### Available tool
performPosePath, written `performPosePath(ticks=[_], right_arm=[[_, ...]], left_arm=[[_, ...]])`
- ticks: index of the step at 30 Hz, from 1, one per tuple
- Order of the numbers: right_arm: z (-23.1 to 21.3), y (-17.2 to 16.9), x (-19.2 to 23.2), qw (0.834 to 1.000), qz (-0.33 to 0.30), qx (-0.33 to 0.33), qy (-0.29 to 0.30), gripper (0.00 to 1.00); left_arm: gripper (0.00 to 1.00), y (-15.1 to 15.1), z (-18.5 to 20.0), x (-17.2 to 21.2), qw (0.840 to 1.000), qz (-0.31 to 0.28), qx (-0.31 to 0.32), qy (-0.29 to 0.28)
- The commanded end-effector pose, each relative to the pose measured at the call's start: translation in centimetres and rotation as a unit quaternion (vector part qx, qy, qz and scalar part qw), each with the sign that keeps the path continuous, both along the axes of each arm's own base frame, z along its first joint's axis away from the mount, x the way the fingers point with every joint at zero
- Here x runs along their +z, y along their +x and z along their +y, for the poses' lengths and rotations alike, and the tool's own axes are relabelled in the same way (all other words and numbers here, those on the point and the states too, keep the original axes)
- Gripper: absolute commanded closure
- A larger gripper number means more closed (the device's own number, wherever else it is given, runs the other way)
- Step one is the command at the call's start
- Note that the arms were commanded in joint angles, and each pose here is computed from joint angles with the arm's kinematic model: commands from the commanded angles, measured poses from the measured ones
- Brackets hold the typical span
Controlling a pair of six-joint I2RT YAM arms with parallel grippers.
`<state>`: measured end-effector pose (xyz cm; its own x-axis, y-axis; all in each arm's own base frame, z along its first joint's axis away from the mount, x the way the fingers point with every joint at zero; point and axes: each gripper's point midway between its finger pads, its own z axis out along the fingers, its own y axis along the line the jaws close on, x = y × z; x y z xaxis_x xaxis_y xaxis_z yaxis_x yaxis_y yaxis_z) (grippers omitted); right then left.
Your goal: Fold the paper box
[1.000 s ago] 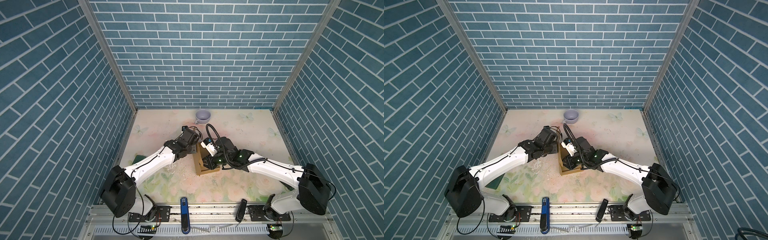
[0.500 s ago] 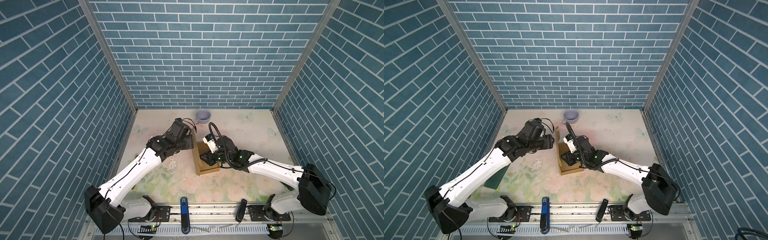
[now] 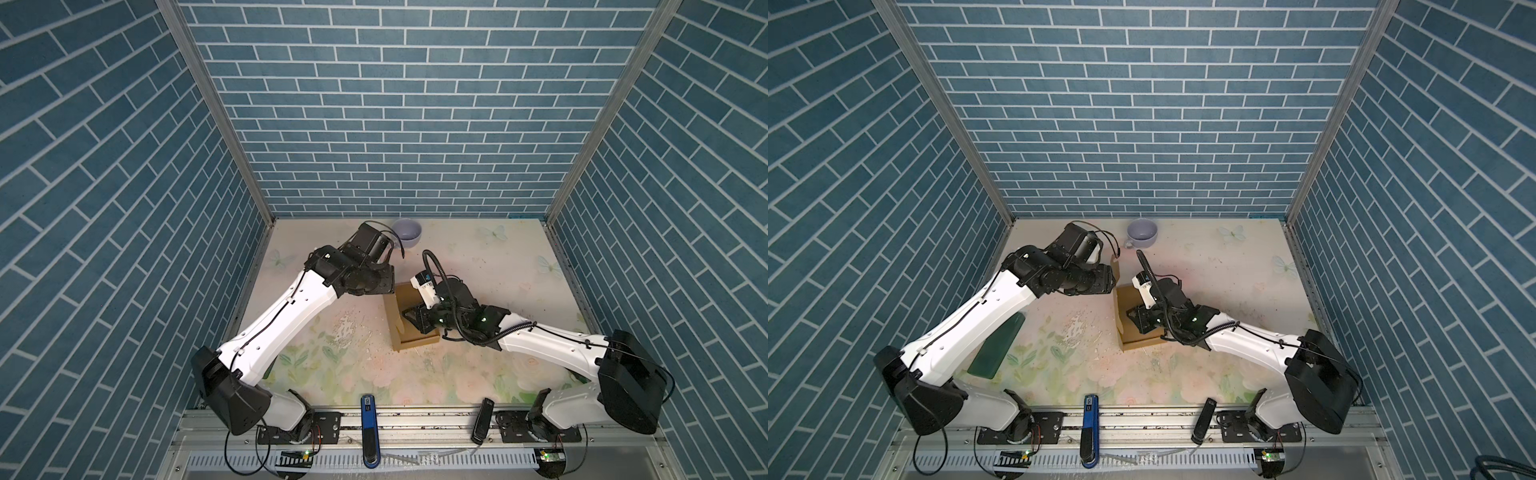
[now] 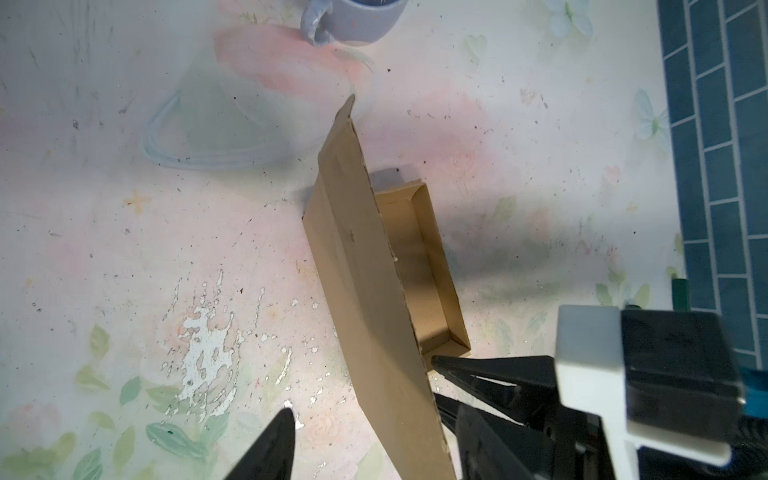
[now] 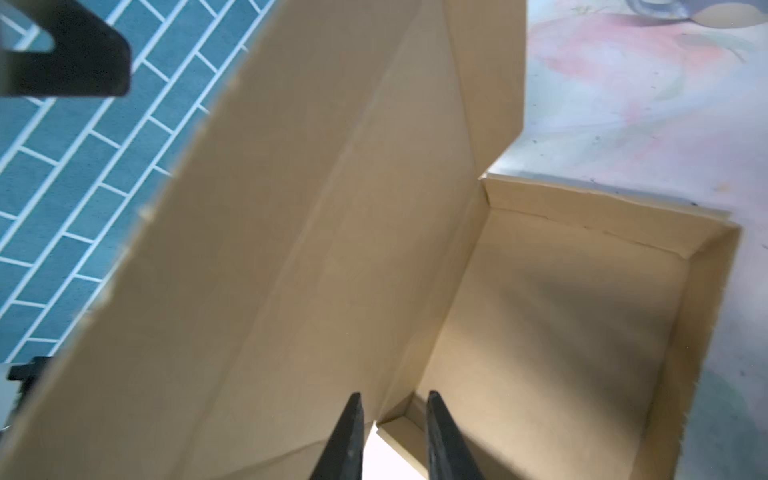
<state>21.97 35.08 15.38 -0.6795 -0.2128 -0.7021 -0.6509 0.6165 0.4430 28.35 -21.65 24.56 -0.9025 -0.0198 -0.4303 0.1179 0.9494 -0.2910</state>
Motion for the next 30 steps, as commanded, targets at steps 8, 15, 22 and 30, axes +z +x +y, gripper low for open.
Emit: performPosePath(ticks=[8, 15, 22, 30], right_arm=[[-4.7, 1.3, -0.5, 0.998, 0.004, -0.058, -0.016, 0.73], [-7.9, 1.8, -0.1, 0.992, -0.013, -0.089, -0.093, 0.73], [-9.0, 3.0, -0.7, 0.991, 0.001, -0.105, -0.079, 0.73], [-9.9, 4.3, -0.4, 0.991, 0.002, -0.113, -0.070, 0.73]], left_arm=[[0.44, 0.5, -0.2, 0.1, 0.999, 0.020, 0.011, 0.035], [0.44, 1.3, -0.1, -1.4, 0.993, 0.034, 0.012, 0.111], [0.48, 2.1, 0.0, -2.7, 0.986, 0.048, 0.008, 0.158], [0.60, 2.3, 0.2, -3.0, 0.981, 0.055, -0.009, 0.185]])
